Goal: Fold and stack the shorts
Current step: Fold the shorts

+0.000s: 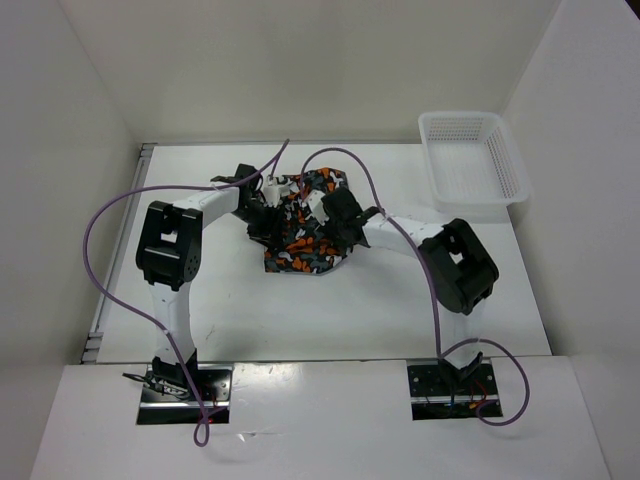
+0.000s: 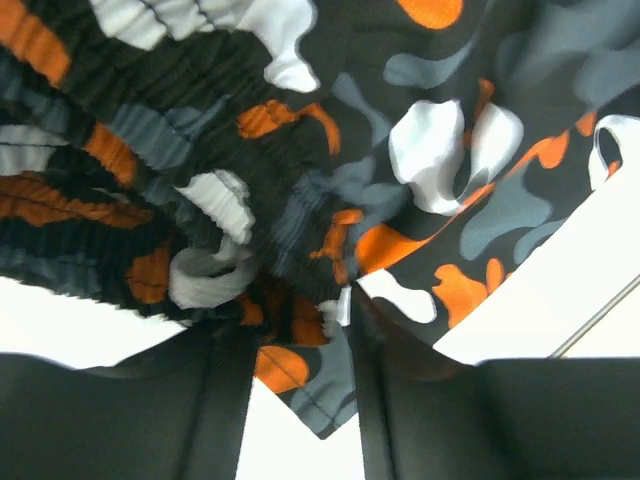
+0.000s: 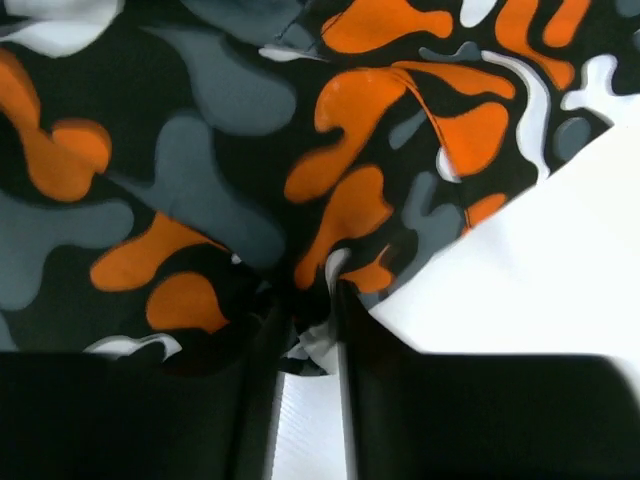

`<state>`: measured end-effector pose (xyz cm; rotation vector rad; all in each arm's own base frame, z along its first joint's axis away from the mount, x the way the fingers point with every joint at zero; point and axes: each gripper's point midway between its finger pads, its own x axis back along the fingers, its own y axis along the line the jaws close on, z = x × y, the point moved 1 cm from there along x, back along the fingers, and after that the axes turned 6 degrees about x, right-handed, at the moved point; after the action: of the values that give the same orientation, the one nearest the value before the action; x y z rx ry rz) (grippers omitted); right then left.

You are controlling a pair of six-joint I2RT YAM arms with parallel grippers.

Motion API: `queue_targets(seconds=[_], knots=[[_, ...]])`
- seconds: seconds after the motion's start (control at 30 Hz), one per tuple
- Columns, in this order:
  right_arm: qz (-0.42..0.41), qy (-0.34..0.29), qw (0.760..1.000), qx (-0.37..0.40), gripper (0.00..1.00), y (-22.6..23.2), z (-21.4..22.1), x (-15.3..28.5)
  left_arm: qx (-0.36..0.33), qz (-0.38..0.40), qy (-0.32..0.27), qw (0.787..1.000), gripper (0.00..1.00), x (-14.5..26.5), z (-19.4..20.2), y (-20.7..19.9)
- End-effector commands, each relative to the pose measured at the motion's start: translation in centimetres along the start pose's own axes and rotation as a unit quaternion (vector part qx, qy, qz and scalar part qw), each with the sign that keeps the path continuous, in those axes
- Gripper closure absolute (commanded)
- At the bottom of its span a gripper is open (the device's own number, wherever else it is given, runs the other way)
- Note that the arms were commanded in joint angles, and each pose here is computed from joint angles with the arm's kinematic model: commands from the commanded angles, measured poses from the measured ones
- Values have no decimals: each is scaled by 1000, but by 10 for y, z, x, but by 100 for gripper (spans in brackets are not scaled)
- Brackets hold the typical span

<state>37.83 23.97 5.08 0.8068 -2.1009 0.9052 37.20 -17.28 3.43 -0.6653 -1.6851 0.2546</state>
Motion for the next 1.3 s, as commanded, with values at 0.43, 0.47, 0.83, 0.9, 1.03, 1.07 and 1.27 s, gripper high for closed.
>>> queue_targets(seconds=[0.43,0.47,0.83,0.9,1.03,1.07,1.27], knots=[[-102,-71,985,122,100,7,7,61,17,-10,-23,1000,73,29,-2,12],[-123,-65,981,134,100,19,10,64,17,-10,-23,1000,75,29,-2,12],[-143,-30,971,188,19,46,24,45,21,-6,-17,1000,64,37,1,5],[-130,-39,973,189,17,39,18,58,20,-6,-17,1000,59,39,0,4],[-125,-141,973,135,15,24,-29,109,17,2,-41,999,55,57,-15,0],[-113,-180,969,129,15,19,-44,132,16,2,-43,999,55,59,-17,-2],[-68,-205,975,45,28,6,-39,152,8,12,-70,997,54,78,-38,-7]])
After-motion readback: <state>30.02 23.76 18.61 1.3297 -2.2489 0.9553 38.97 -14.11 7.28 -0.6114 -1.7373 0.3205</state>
